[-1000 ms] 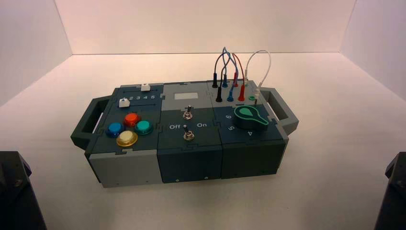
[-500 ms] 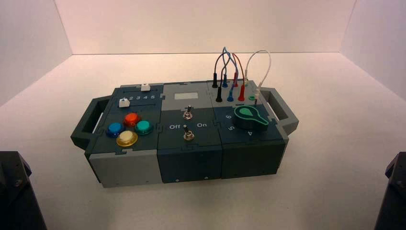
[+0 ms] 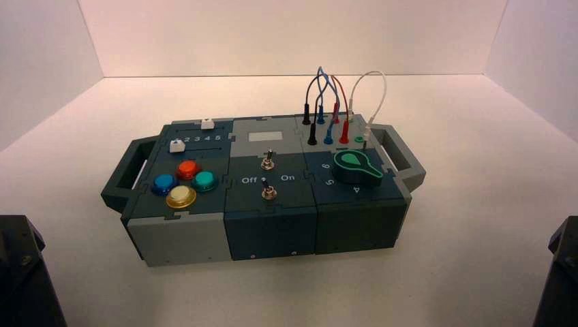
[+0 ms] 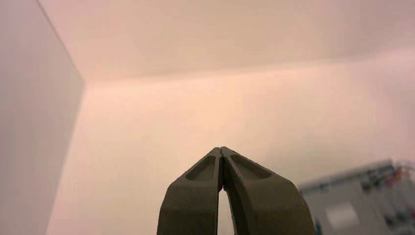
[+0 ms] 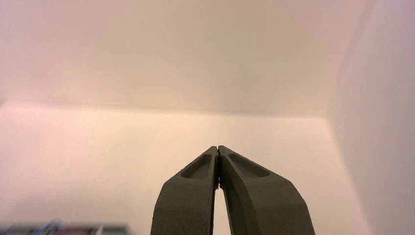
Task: Move the box to the right.
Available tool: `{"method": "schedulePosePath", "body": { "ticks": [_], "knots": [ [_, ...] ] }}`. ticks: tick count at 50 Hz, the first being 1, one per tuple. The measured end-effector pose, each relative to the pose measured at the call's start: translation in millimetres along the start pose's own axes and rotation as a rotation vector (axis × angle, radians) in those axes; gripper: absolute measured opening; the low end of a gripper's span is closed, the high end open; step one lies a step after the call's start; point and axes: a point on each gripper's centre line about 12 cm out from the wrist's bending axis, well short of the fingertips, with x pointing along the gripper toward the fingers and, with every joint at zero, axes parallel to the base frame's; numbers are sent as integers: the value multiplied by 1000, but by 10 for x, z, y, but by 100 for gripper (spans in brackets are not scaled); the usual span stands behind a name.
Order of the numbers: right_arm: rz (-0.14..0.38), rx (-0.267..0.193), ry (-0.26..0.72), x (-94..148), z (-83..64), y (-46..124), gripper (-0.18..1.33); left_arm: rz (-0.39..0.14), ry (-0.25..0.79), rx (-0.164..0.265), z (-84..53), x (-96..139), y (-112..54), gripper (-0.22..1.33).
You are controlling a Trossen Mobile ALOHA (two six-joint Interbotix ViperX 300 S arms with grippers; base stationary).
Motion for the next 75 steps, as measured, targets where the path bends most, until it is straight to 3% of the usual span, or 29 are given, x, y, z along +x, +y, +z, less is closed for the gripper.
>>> {"method": "schedulePosePath", "body": {
  "ticks": [12,20,31,40,59,67,75],
  "knots": [
    [59,-33,253,132,-124,158,-14,-11,276,-1,-218,-4,-13,-16],
    [59,-41,403,211,-237,172,-14,-21,491,7,-455,229,-34,-16],
    [70,-54,505,354,-378,219,-14,-28,704,14,-710,570,-56,-16],
    [70,-54,528,413,-394,228,-14,-28,865,13,-925,808,-57,-16],
    [73,-52,480,354,-285,229,-14,-26,1148,21,-1213,1155,-60,-16],
    [74,-51,454,308,-238,228,-14,-36,1205,51,-1290,1227,-127,-16],
    [74,-51,447,298,-225,227,-14,-47,1207,80,-1282,1278,-217,-16]
  ]
}}
